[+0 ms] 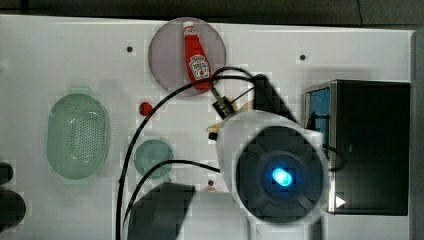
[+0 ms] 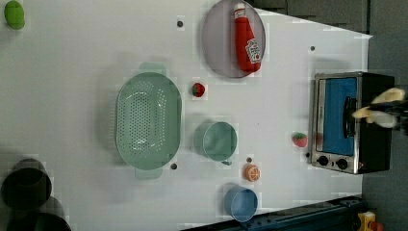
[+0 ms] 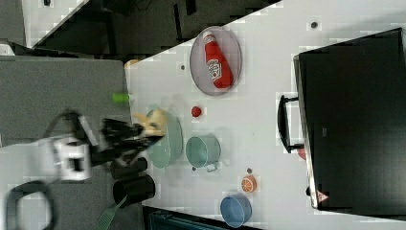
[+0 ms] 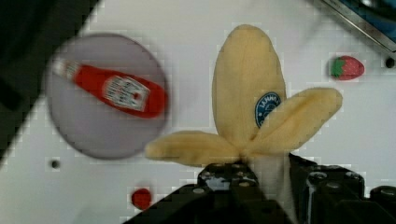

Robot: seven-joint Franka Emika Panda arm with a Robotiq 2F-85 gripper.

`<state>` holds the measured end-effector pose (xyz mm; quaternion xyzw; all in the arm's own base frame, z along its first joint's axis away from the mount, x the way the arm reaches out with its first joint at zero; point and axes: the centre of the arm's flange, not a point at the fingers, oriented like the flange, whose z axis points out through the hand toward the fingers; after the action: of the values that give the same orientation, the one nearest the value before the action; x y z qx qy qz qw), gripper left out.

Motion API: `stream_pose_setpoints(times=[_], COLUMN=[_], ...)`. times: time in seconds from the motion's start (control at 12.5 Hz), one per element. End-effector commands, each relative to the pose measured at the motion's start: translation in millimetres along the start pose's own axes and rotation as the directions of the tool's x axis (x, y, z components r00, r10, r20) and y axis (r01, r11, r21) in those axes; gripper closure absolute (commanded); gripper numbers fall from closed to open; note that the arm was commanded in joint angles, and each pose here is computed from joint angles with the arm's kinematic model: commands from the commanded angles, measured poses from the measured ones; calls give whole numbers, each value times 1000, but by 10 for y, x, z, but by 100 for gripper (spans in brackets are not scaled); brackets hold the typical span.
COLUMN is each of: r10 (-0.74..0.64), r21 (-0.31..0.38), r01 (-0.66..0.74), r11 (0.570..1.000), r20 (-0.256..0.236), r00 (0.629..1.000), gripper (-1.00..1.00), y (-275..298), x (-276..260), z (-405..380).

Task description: Pick banana from table and place on oven.

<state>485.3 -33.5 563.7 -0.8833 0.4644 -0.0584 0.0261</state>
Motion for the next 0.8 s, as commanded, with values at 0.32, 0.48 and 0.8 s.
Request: stream_pose_setpoints(times=[0.32, 0.48, 0.8], r10=[32, -64, -108], r21=[-92, -123, -154], r01=[-30, 67, 106], r11=[995, 990, 982], r20=[24, 31, 0], r00=[999, 997, 994], gripper=[48, 48, 48], y=[516, 807, 1498], x=[1041, 1485, 2223], z=[-21, 88, 432])
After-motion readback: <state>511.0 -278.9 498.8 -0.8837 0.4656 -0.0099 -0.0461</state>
